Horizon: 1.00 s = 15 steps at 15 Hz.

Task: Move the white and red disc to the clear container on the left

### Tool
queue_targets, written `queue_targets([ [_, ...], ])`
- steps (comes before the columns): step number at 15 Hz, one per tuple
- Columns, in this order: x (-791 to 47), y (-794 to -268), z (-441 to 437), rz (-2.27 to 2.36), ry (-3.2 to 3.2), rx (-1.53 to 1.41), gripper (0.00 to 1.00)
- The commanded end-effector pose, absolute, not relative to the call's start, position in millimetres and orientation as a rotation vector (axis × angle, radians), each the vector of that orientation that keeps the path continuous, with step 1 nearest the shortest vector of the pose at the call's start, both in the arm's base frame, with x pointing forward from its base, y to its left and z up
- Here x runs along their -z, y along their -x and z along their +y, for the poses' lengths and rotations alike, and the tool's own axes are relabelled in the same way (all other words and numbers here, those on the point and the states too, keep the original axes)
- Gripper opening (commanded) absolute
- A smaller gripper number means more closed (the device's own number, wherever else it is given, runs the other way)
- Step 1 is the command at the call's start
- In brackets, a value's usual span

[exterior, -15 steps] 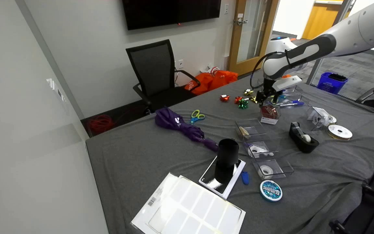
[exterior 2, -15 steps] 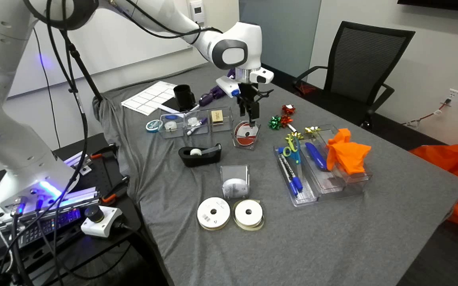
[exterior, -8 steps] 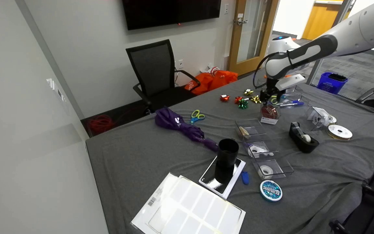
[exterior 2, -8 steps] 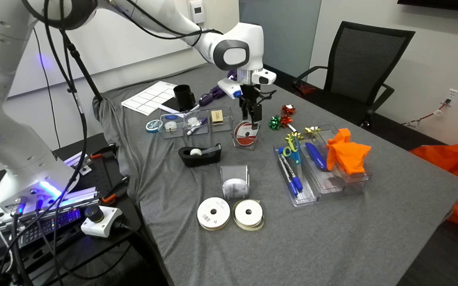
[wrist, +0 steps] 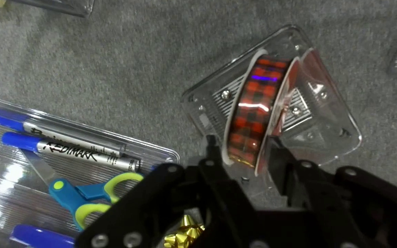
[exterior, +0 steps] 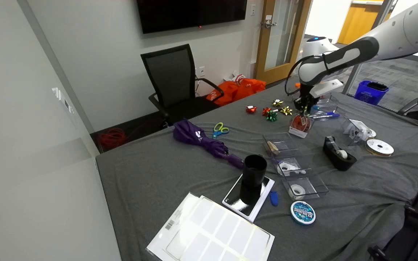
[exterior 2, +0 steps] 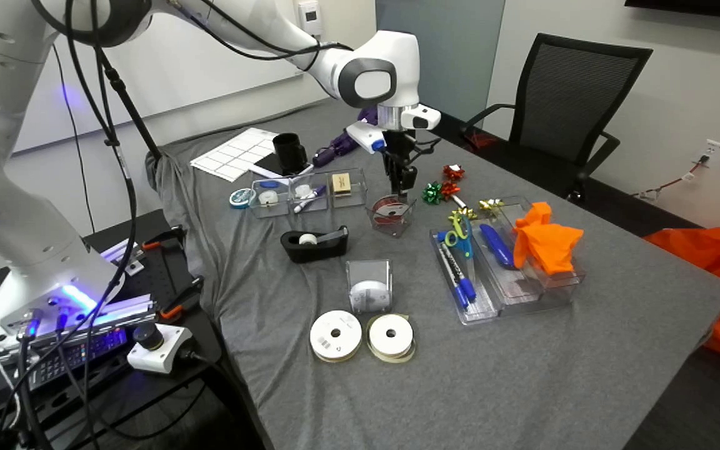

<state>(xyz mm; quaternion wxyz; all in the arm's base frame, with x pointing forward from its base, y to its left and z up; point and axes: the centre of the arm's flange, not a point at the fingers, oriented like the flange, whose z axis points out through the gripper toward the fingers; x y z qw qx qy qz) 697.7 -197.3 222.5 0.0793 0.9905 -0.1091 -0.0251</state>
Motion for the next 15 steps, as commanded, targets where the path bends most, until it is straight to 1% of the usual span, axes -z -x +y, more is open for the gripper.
queue_targets([
  [1,-225.9,-707.9,-208.6,-0.311,-2.960,0.056,0.67],
  [2,-229.1,-708.6,-209.2,-0.318,-2.962,0.050,0.72],
  [5,-250.4,-711.0,-207.3,-0.346,-2.984,0.015,0.94],
  [6,-261.9,-713.3,-205.4,-0.368,-3.001,-0.002,0.98],
  [7,-258.9,-697.4,-178.2,-0.407,-3.037,-0.011,1.00],
  [10,-293.5,-698.3,-147.7,-0.476,-3.160,-0.054,1.00],
  [11,-269.6,-717.0,-166.1,-0.429,-3.097,-0.056,1.00],
  [15,-293.9,-715.6,-146.7,-0.446,-3.139,-0.077,1.00],
])
